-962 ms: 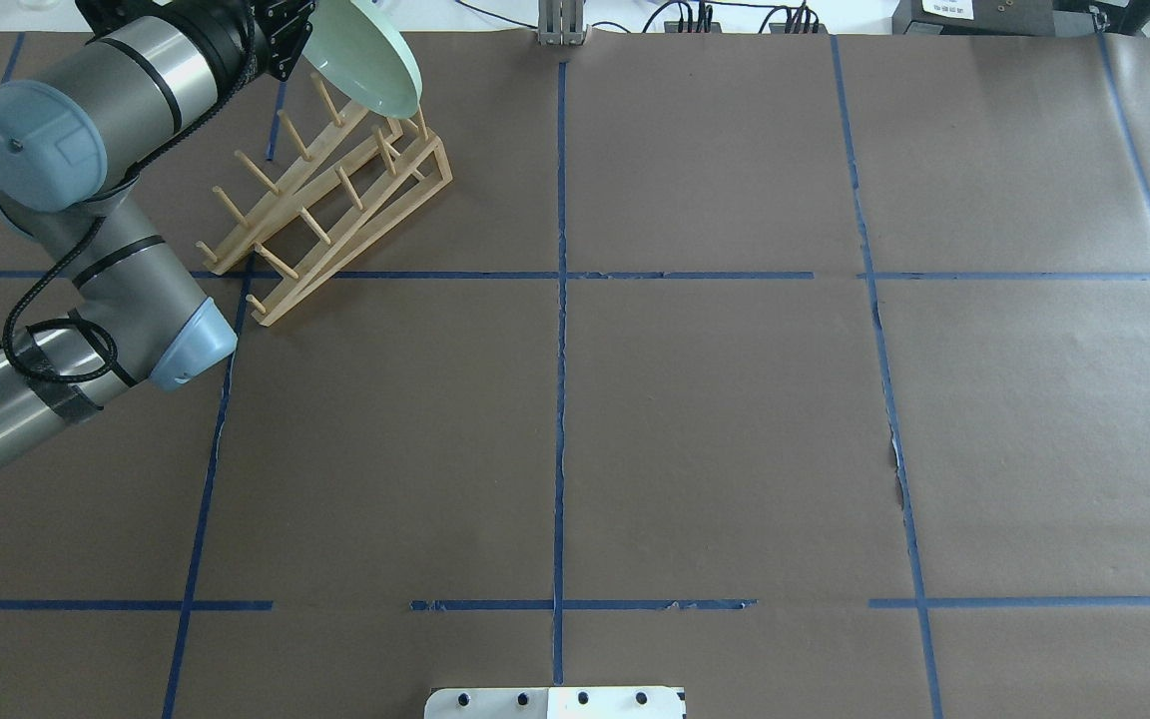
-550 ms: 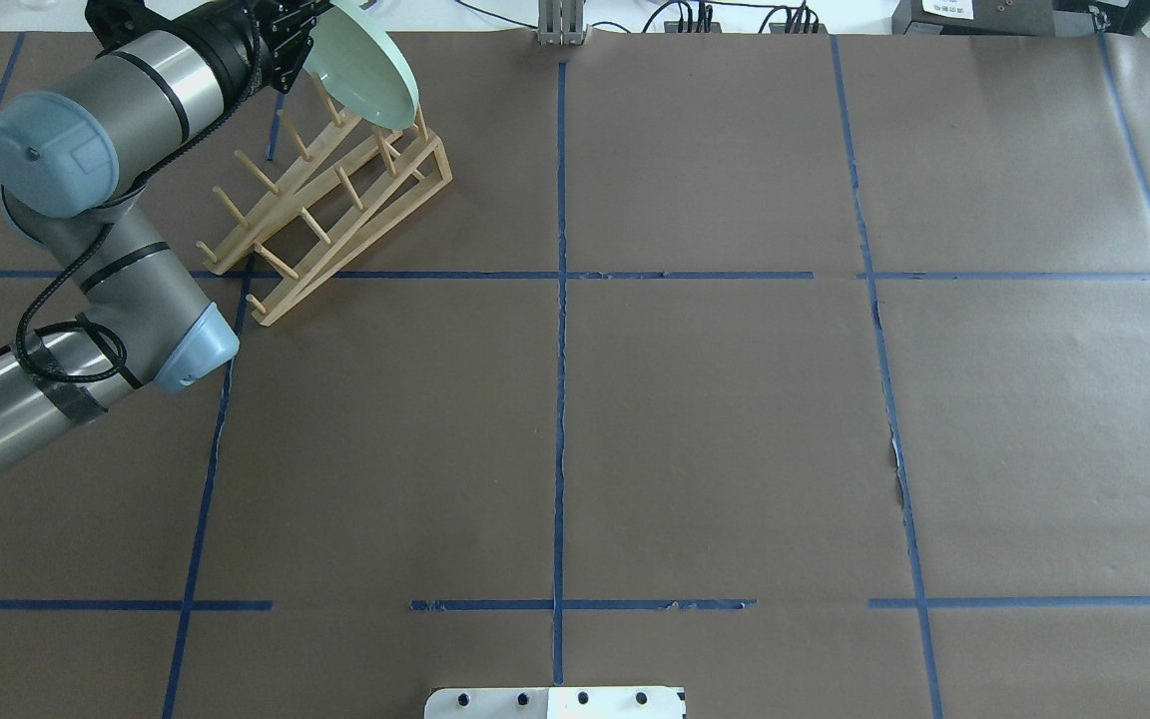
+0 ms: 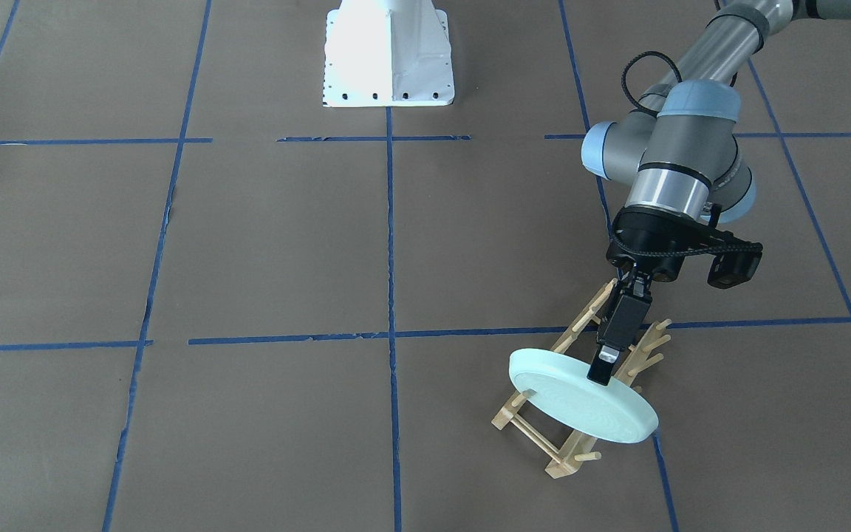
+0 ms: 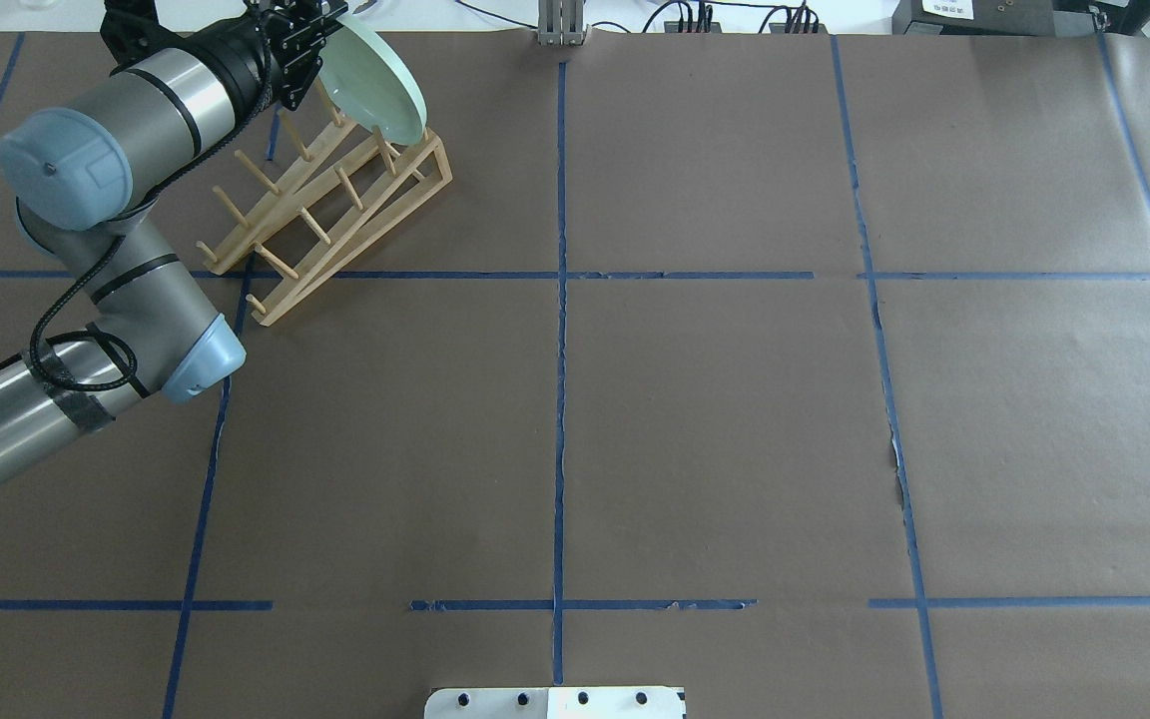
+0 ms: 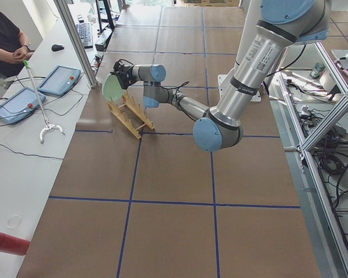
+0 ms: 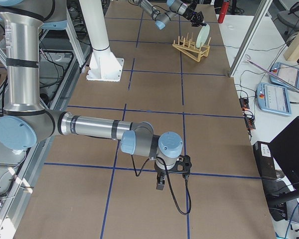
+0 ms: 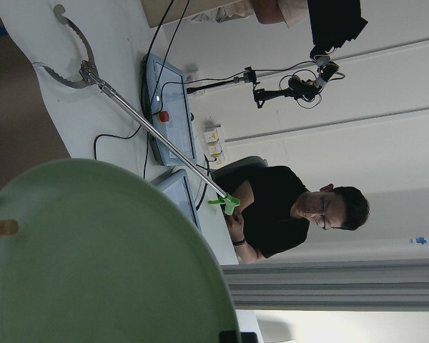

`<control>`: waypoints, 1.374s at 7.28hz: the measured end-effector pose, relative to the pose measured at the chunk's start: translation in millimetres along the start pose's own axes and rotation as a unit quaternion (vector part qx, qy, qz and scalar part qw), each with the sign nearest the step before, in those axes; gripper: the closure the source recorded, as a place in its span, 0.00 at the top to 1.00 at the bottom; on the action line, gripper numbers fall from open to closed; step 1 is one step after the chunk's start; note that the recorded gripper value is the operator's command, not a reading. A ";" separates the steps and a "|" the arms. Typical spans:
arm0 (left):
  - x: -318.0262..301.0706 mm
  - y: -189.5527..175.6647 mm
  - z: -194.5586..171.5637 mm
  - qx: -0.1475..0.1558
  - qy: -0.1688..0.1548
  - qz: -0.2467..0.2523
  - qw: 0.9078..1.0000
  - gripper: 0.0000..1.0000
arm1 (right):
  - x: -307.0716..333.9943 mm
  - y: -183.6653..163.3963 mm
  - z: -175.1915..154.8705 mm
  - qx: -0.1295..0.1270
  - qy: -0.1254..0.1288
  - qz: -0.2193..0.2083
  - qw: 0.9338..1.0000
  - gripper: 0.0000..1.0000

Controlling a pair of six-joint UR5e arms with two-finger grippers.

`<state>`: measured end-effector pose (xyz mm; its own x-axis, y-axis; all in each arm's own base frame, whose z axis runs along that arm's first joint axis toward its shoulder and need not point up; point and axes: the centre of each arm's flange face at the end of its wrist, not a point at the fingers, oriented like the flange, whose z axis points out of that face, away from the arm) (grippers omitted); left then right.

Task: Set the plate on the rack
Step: 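Lower the plate edge-down between the rack's dowel pegs with the left gripper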

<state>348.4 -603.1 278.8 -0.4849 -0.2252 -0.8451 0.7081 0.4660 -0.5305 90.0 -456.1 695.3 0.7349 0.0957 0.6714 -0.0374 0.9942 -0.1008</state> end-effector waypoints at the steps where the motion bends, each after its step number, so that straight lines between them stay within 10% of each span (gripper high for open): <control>1: -1.7 -0.1 0.6 0.000 -0.002 0.000 1.000 1.00 | -0.1 -0.1 -0.1 0.000 0.000 0.000 1.000 1.00; 6: -0.7 0.0 1.5 -0.001 -0.005 0.069 0.998 1.00 | 0.0 0.0 0.0 0.000 0.000 0.000 1.000 1.00; 10: 2.2 -4.2 -8.8 -0.001 -0.049 0.333 0.942 1.00 | -0.2 -0.2 -0.2 0.000 0.000 0.000 1.000 1.00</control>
<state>339.8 -598.1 279.8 0.1154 0.0395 -0.9925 0.8370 0.5342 0.1186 90.0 -456.3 695.1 0.7349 0.0958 0.6714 -0.0377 0.9942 -0.1007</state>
